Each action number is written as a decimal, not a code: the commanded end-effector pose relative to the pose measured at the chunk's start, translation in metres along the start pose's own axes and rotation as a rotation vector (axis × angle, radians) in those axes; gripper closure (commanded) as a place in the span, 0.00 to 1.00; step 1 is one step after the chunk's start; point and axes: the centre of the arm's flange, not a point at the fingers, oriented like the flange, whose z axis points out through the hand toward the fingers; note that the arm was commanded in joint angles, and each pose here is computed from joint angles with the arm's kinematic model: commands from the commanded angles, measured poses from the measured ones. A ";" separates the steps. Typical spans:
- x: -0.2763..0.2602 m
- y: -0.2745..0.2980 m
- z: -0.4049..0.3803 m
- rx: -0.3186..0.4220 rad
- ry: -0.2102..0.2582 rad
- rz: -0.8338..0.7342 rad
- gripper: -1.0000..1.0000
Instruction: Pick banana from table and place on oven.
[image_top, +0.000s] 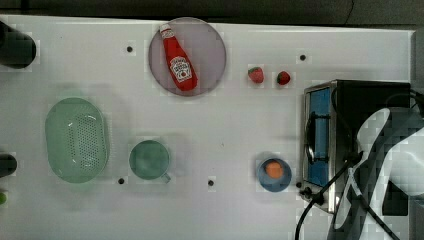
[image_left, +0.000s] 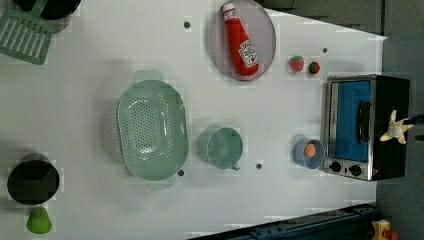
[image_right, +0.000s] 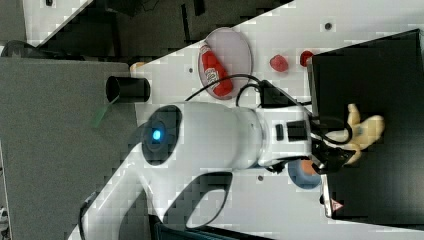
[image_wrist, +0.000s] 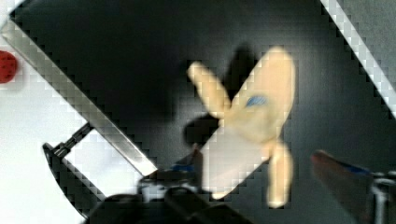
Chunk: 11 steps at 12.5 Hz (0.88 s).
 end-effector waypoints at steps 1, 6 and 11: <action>0.002 -0.001 -0.043 0.019 0.086 -0.064 0.00; -0.050 -0.044 -0.148 0.079 0.126 -0.158 0.00; -0.161 -0.174 -0.207 0.086 -0.020 0.088 0.00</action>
